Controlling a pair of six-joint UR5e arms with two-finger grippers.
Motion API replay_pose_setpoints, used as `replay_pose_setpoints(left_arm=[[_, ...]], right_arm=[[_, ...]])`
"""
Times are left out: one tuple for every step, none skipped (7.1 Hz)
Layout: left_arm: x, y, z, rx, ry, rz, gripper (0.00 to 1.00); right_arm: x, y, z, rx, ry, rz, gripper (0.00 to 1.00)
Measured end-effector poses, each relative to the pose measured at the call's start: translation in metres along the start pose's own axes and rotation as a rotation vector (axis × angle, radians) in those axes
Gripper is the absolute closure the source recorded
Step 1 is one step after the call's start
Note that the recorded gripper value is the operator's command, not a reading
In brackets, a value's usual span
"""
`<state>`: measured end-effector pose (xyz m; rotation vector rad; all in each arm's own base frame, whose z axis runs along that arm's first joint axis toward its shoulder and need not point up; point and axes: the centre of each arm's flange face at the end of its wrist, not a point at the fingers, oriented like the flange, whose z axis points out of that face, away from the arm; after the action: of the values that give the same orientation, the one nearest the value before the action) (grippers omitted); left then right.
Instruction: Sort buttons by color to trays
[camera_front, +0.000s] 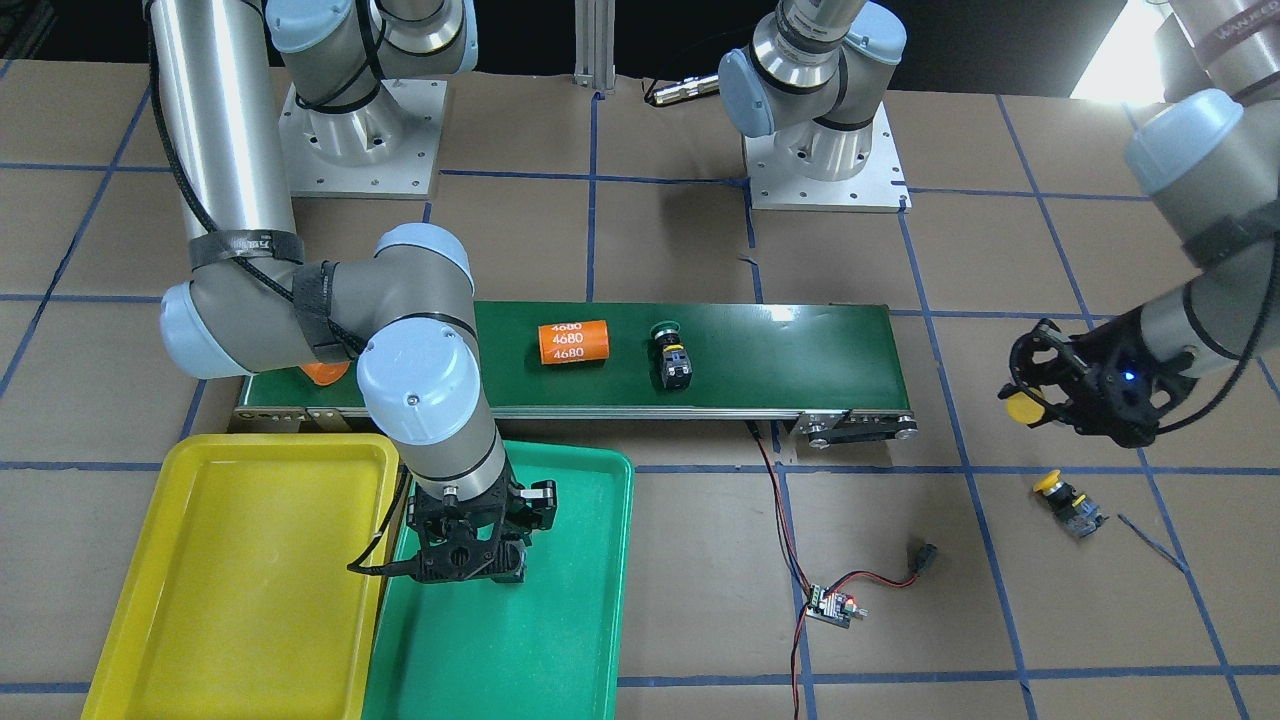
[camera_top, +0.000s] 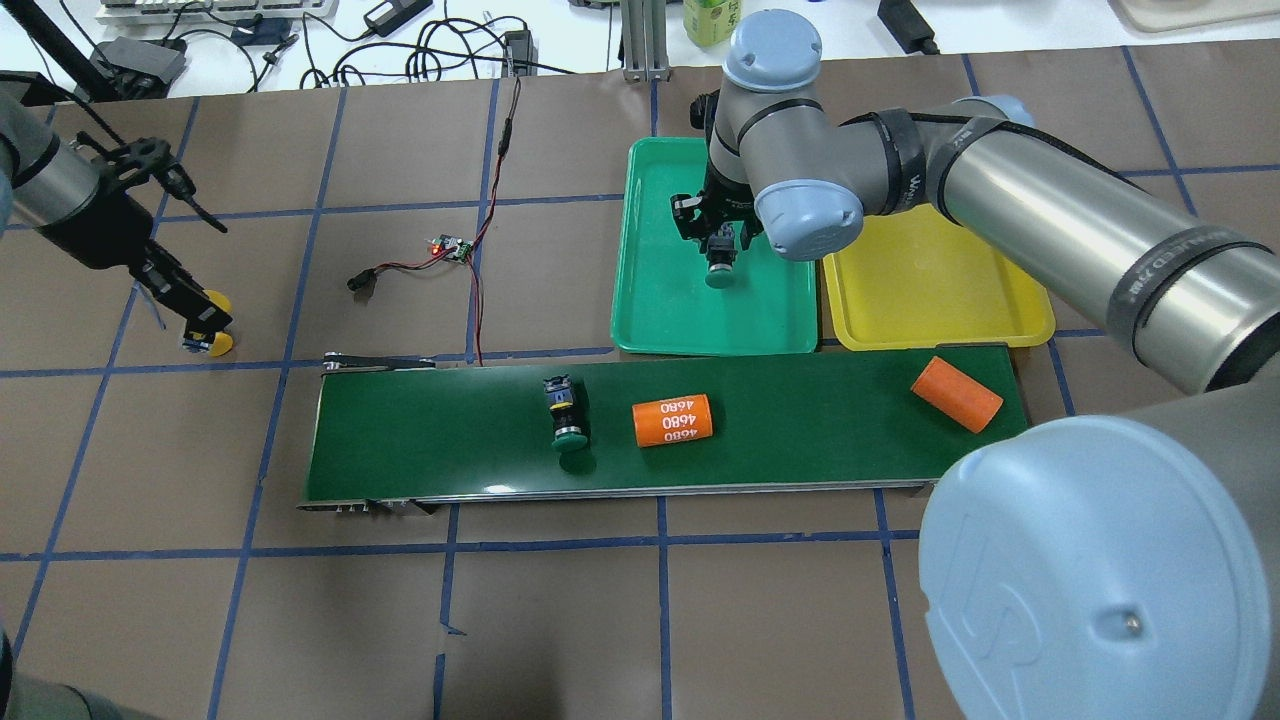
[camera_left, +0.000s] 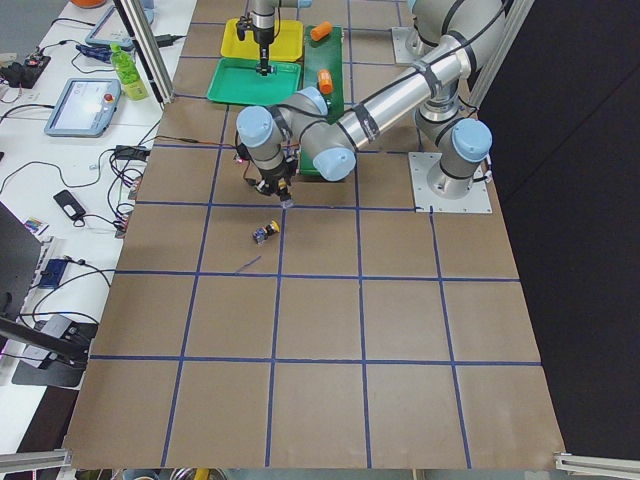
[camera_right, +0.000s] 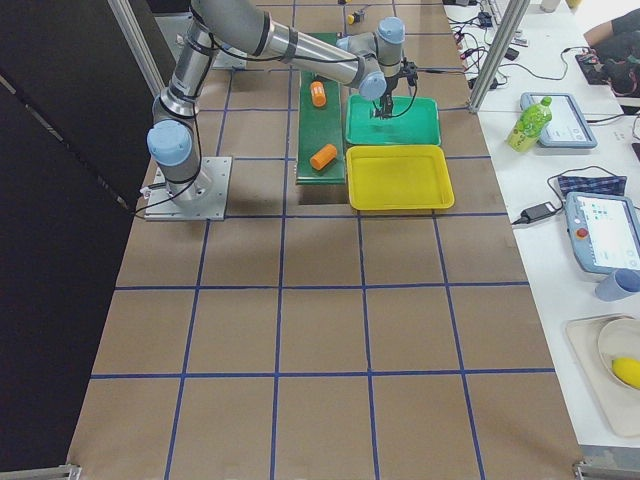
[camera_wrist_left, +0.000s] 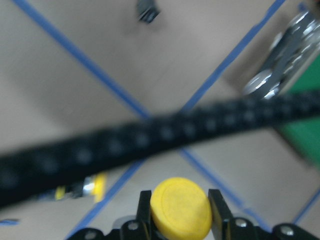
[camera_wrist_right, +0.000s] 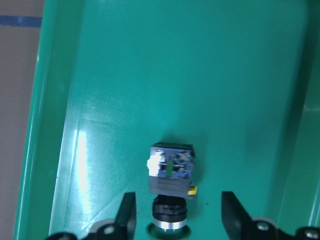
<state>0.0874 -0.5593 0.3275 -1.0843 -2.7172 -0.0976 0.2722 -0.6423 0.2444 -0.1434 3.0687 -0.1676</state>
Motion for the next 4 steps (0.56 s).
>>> replay_pose_setpoints(left_arm=[[0.048, -0.02, 0.008, -0.018, 0.011, -0.03, 0.78], [0.088, -0.028, 0.022, -0.032, 0.015, -0.047, 0.79], [0.122, -0.036, 0.038, -0.034, -0.001, -0.029, 0.79], [0.151, -0.049, 0.054, -0.034, -0.026, 0.023, 0.78]], right_arm=[[0.002, 0.002, -0.013, 0.007, 0.003, 0.001, 0.0], [0.003, 0.007, -0.036, 0.006, 0.006, 0.002, 0.0], [0.006, 0.017, -0.067, -0.014, 0.01, 0.006, 0.0], [0.012, 0.03, -0.1, -0.036, 0.014, 0.01, 0.0]])
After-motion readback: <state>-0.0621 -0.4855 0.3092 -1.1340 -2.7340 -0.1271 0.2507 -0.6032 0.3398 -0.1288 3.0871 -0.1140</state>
